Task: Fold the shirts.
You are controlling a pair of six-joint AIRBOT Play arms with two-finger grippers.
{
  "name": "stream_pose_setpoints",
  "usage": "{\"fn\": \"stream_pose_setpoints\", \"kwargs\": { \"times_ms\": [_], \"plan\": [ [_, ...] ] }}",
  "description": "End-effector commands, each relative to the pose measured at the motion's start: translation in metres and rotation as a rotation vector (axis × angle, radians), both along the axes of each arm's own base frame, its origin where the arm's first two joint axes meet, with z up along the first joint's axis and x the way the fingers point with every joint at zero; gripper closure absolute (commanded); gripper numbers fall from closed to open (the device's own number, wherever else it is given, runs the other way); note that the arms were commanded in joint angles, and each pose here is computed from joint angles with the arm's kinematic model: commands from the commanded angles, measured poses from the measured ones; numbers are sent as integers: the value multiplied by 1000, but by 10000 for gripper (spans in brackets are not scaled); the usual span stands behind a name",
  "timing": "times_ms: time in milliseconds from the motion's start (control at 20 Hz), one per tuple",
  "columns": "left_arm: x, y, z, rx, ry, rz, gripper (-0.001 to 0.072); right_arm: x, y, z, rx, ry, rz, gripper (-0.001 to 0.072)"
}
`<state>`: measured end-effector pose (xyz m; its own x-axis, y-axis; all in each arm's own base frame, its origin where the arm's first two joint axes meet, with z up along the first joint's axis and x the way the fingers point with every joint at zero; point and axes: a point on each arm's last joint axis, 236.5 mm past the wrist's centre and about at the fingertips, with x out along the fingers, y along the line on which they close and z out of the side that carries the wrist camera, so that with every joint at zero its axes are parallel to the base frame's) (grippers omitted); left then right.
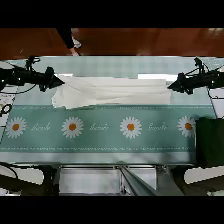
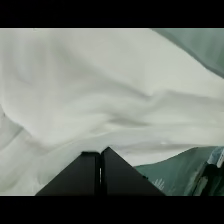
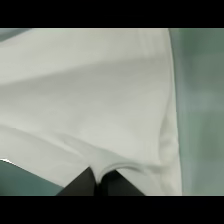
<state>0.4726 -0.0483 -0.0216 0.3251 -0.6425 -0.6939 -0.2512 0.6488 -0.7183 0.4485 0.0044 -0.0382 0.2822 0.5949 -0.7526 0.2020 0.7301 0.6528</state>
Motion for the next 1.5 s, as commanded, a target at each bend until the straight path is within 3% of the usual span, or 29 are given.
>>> {"fn": "stream_pose_setpoints", "kwargs": {
  "times_ms": [0, 550, 600, 650, 700, 900, 1100, 1200, 1350, 1450],
  "plan": [
    [40, 2, -8, -21, 4, 24, 691, 26, -4, -4, 8, -13, -17, 691],
    [65, -5, -46, -18, 13, -6, 689, 52, 10, -32, 31, -21, -51, 667],
    [65, -7, -45, -17, 11, -9, 626, 55, 11, -31, 29, -24, -65, 502],
    [65, -7, -41, -20, 10, -15, 381, 55, 12, -29, 42, -18, -72, 293],
    [61, -7, -32, -31, 13, -44, 199, 52, 10, -24, 49, -16, -64, 298],
    [36, 37, 14, 10, 44, -96, 199, 25, -45, 29, 43, -29, -69, 298],
    [4, 94, 55, 306, -14, -47, 199, -23, -128, 68, -147, -47, -144, 298],
    [-13, 99, 68, 389, -91, 0, 199, -38, -151, 66, -195, -63, -218, 298],
    [-58, 82, 56, 397, -145, 94, 199, -57, -148, 21, -168, -17, -304, 296],
    [-93, 63, 37, 373, -144, 101, 199, -50, -125, 2, -45, -37, -341, 295]
  ]
}}
